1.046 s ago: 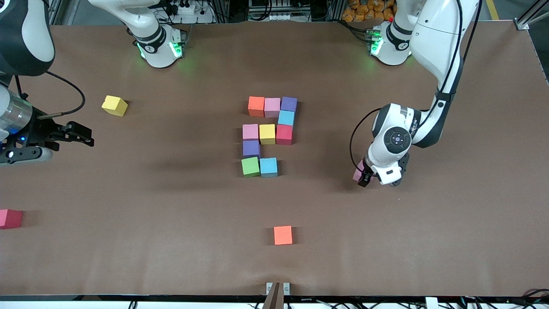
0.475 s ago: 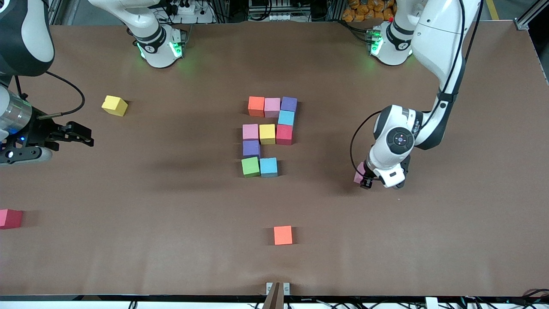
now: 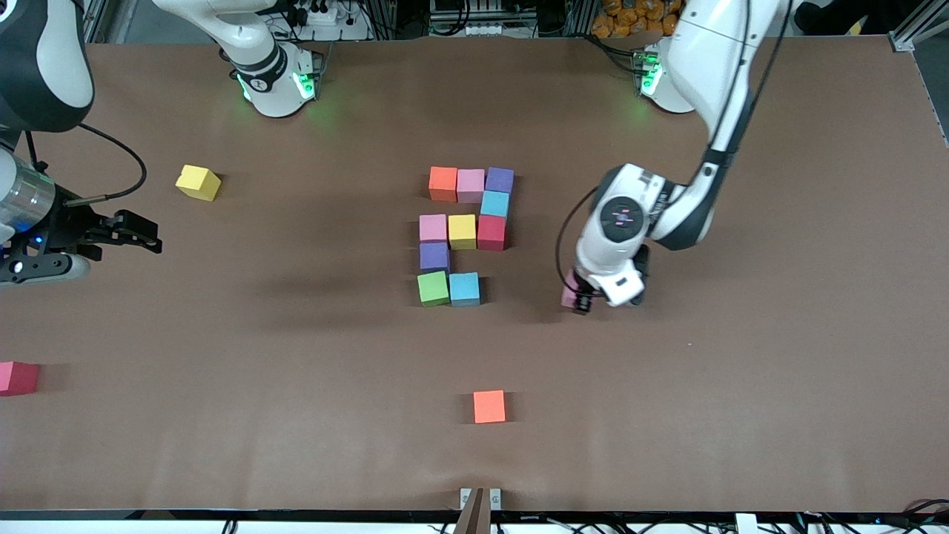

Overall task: Form number 2 with 11 blocks
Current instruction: 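Carry the light pink cube to the cluster beside the cyan cube, then lower the light pink cube into place and open the left gripper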

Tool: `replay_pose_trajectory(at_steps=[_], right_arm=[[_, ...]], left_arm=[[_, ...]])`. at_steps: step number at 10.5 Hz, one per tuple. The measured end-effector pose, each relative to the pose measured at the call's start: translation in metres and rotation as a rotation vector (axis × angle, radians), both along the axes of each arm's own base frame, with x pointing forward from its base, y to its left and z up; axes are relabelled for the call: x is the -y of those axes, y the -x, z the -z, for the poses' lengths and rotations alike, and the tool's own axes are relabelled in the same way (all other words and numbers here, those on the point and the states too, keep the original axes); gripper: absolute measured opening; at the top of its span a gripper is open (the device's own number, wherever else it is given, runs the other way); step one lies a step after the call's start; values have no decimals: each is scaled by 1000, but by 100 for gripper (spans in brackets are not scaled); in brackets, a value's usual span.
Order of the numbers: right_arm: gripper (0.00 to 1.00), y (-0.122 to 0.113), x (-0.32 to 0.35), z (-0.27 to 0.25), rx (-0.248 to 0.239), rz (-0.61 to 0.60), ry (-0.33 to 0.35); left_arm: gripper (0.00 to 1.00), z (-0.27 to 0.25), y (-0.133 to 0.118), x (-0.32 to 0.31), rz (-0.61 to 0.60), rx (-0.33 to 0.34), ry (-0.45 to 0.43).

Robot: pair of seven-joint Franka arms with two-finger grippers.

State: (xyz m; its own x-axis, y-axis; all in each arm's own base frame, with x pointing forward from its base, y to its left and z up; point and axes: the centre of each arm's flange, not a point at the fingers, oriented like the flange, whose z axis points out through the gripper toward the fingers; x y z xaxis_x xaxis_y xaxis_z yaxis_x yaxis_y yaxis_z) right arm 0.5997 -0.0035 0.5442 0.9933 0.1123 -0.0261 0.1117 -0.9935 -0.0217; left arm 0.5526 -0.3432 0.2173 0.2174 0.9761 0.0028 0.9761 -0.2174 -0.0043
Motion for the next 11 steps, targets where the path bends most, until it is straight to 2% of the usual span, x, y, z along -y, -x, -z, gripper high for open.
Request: replay_pose_trajectory(at_steps=[1, 3, 8, 11], right_arm=[[100, 0, 0, 0, -1, 0, 0], [100, 0, 0, 0, -1, 1, 0], [100, 0, 0, 0, -1, 0, 0], [100, 0, 0, 0, -1, 0, 0]], left_arm=[[66, 1, -2, 23, -24, -38, 6], [66, 2, -9, 55, -58, -68, 33], [66, 10, -13, 104, -169, -51, 66], [66, 19, -4, 130, -184, -49, 70]])
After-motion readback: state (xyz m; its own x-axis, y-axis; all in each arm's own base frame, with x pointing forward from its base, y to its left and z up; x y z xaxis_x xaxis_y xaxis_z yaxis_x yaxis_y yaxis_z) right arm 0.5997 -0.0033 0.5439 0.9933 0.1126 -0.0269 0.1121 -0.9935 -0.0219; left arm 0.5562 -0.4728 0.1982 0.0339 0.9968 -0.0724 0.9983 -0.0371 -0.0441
